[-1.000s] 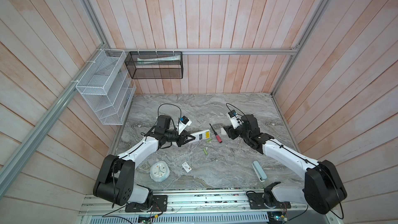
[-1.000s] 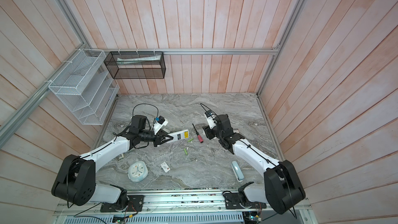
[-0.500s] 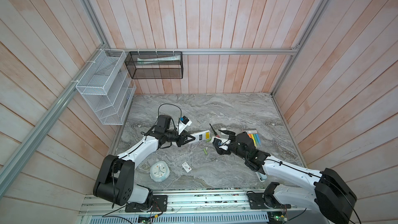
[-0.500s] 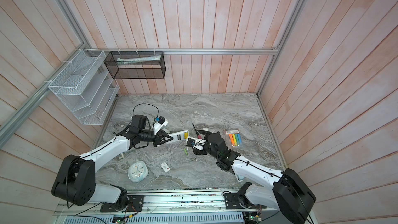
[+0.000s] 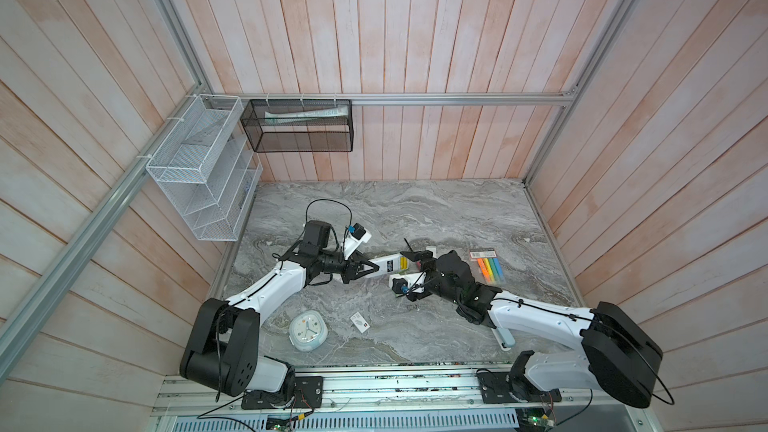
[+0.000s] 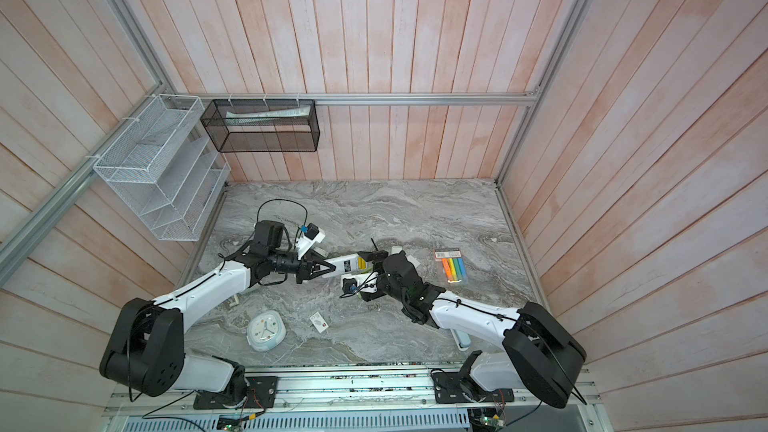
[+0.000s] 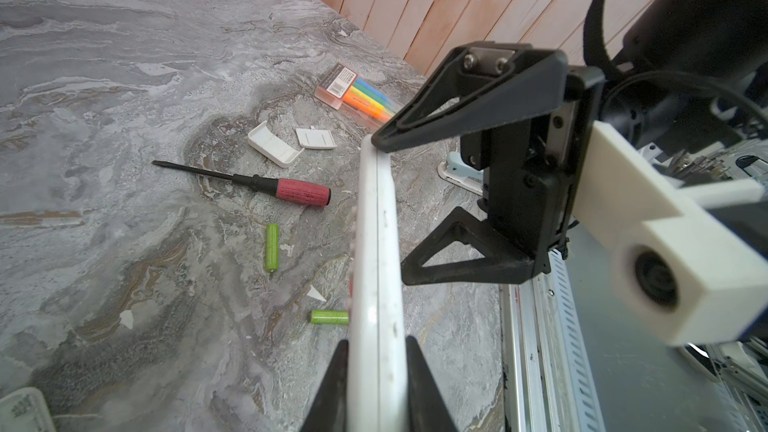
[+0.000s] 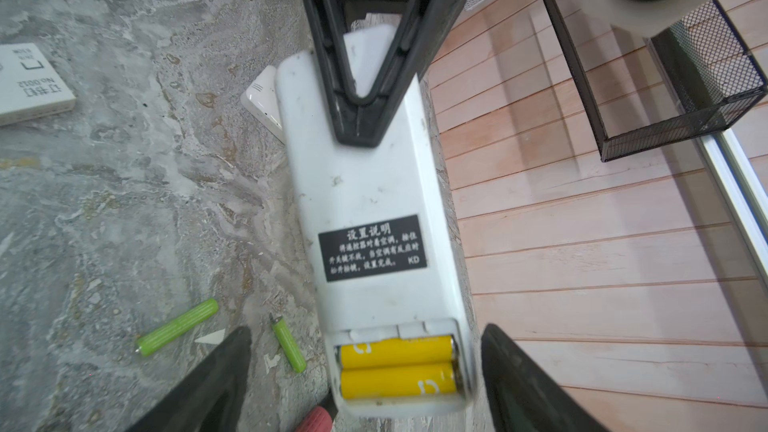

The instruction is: Unload the batteries from the remote control

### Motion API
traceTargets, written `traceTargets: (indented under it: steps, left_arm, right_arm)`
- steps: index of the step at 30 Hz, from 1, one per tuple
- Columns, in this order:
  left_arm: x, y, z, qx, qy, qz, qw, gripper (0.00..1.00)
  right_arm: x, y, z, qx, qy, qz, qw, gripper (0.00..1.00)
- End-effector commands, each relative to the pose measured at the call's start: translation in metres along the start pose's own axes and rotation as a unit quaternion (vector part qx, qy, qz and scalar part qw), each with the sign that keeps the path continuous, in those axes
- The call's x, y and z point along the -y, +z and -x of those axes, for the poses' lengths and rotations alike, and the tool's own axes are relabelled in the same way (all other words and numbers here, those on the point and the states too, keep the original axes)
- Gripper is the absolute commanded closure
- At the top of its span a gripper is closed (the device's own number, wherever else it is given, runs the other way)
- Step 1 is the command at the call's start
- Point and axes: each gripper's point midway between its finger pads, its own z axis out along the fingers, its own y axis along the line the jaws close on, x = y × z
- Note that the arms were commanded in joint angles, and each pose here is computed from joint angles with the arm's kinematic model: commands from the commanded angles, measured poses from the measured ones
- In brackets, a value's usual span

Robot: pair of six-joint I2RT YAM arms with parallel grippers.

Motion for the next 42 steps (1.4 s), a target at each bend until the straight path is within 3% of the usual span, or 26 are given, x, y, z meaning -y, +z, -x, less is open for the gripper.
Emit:
traceTargets:
  steps: [1, 17, 20, 25, 30, 35, 36, 37, 38, 42]
  left_arm:
    - [0.004, 0.002, 0.009, 0.005, 0.006, -0.02, 1.0, 1.0]
    - [0.009, 0.003, 0.012, 0.009, 0.004, -0.039, 0.999, 1.0]
    - [0.008, 0.004, 0.011, 0.008, 0.003, -0.038, 0.999, 1.0]
    - [0.008, 0.004, 0.011, 0.008, 0.001, -0.041, 0.999, 1.0]
    - [0.007, 0.004, 0.011, 0.008, 0.005, -0.039, 0.999, 0.91]
    - [0.004, 0.003, 0.011, 0.01, 0.013, -0.027, 1.0, 0.69]
    - [0.004, 0.003, 0.011, 0.011, 0.016, -0.025, 0.999, 0.52]
    - [0.004, 0.003, 0.011, 0.011, 0.019, -0.024, 0.999, 0.1]
    - [0.004, 0.003, 0.011, 0.012, 0.024, -0.022, 0.999, 0.0]
    - [-0.002, -0.002, 0.015, 0.022, 0.043, 0.009, 0.999, 0.0]
  right_arm:
    - [0.006, 0.007, 0.017, 0.028, -0.02, 0.002, 0.999, 0.15]
    - [0.009, 0.025, 0.024, 0.022, -0.041, -0.002, 0.999, 0.3]
    - [0.009, 0.026, 0.025, 0.019, -0.045, -0.003, 0.999, 0.38]
    - [0.011, 0.026, 0.025, 0.016, -0.043, -0.004, 0.999, 0.6]
    - [0.01, 0.026, 0.025, 0.016, -0.038, 0.003, 0.999, 0.72]
    - [0.003, 0.025, 0.025, 0.016, -0.026, 0.024, 0.999, 0.77]
    - [0.001, 0.024, 0.025, 0.016, -0.022, 0.03, 0.999, 0.78]
    - [-0.001, 0.023, 0.025, 0.016, -0.018, 0.035, 0.999, 0.79]
    - [-0.003, 0.022, 0.026, 0.017, -0.011, 0.04, 0.999, 0.79]
    - [-0.013, 0.015, 0.025, 0.018, 0.019, 0.063, 0.998, 0.79]
